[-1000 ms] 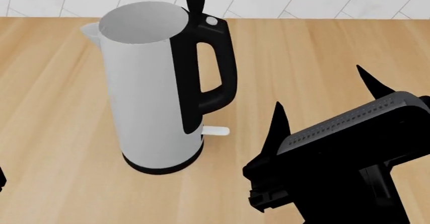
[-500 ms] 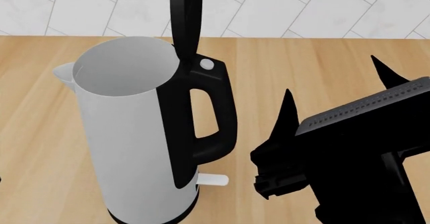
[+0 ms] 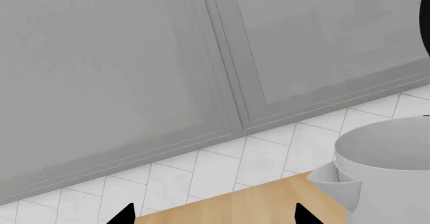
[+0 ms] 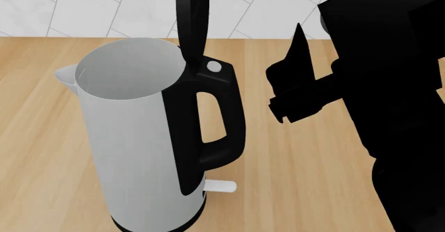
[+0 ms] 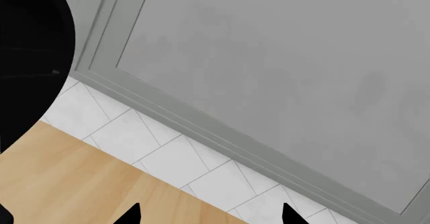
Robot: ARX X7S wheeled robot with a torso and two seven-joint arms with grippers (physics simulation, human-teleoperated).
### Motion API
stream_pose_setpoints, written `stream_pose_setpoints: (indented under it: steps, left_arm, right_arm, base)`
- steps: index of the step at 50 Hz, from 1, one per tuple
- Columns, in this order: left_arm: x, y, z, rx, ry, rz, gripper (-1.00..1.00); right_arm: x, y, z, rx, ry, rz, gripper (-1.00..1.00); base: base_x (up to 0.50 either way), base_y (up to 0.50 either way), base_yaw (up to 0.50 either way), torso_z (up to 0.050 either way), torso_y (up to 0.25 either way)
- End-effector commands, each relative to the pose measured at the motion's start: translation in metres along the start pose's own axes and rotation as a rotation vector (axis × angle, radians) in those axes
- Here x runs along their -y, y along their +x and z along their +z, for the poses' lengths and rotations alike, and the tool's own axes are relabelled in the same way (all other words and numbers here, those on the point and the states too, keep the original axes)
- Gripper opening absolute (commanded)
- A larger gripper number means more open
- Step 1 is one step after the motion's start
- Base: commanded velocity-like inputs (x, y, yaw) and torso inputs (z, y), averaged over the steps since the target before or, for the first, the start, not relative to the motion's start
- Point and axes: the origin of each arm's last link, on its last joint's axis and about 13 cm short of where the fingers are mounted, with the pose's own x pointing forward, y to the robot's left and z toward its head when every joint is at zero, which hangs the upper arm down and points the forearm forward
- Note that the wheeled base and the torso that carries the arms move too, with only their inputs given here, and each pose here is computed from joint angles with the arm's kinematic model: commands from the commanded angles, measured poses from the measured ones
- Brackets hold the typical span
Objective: Close the lid of the electric kettle.
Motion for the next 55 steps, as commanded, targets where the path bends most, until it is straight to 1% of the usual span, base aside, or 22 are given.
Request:
stream_pose_setpoints:
  steps: [1,9,15,30,42,46,55]
  left_arm:
    - [-0.001,-0.001,-0.001,-0.001,-0.001,0.006,1.00]
    - [-0.002,-0.002,-0.004,-0.004,0.015,0.022,1.00]
    - [-0.004,-0.002,-0.004,-0.005,0.014,0.027,1.00]
    - [-0.004,-0.004,-0.003,-0.002,0.008,0.027,1.00]
    - [-0.005,-0.005,-0.011,-0.029,-0.009,0.024,1.00]
    - [-0.005,-0.006,-0.013,-0.035,-0.013,0.026,1.00]
    - [-0.006,-0.009,-0.011,-0.023,0.000,0.044,1.00]
  right_arm:
    - [0.013,0.029,0.023,-0.025,-0.002,0.059,1.00]
    - [0.013,0.036,0.036,-0.018,-0.036,0.083,1.00]
    - [0.010,0.042,0.036,-0.021,-0.030,0.102,1.00]
    - [-0.012,0.045,0.022,-0.058,-0.019,0.178,1.00]
    - [-0.012,0.041,0.047,0.001,-0.058,0.196,1.00]
    - [-0.011,0.039,0.056,0.018,-0.083,0.201,1.00]
    - [-0.019,0.039,0.054,0.005,-0.092,0.238,1.00]
  base:
    - [0.00,0.00,0.00,0.000,0.000]
    - [0.00,0.00,0.00,0.000,0.000]
    - [0.00,0.00,0.00,0.000,0.000]
    - [0.00,0.00,0.00,0.000,0.000]
    - [0.00,0.00,0.00,0.000,0.001]
    - [0.00,0.00,0.00,0.000,0.000]
    - [0.00,0.00,0.00,0.000,0.000]
